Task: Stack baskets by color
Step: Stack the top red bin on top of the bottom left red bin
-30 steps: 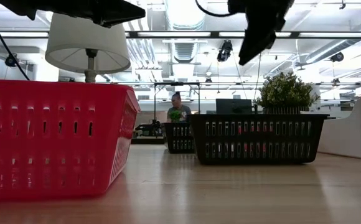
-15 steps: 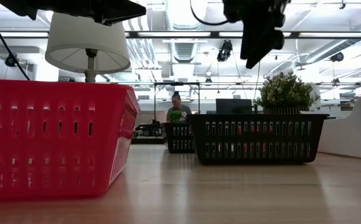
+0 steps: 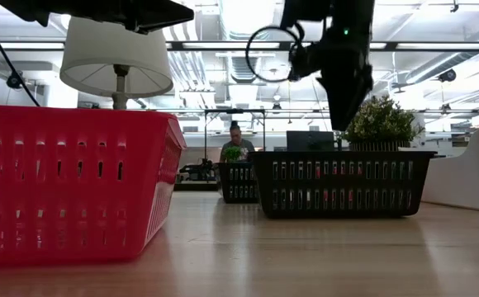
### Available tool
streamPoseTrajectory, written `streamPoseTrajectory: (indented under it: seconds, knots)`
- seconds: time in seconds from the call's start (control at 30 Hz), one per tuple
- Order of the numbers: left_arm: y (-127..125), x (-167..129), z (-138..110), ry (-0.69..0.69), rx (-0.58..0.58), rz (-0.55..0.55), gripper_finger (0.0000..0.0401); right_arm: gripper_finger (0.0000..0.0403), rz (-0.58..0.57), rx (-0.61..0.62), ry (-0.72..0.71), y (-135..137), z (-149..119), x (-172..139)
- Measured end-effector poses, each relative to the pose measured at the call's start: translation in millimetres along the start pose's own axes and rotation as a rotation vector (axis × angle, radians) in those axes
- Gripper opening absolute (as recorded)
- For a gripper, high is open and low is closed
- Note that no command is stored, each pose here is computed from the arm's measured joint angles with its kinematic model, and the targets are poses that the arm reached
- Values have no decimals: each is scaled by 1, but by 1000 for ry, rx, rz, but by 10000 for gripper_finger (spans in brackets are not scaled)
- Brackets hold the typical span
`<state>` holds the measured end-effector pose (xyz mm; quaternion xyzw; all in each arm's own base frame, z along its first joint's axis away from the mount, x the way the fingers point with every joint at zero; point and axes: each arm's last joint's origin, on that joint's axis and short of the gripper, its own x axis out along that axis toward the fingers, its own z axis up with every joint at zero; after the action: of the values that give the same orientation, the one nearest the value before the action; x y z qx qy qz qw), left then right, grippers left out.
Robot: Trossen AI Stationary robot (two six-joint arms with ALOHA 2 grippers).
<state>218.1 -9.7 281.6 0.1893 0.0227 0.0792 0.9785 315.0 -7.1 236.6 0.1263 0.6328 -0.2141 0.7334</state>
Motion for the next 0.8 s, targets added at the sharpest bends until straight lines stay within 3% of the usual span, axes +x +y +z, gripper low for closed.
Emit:
streamPoseTrajectory:
  seconds: [0.23,0.5,0.8]
  knots:
    - [0,0,0,0,0,0,65,203,-114,-74,39,1,7,26]
    - [0,0,0,0,-1,0,65,200,-141,-125,62,2,13,45]
    - [0,0,0,1,-1,0,65,124,-139,-113,13,-4,21,51]
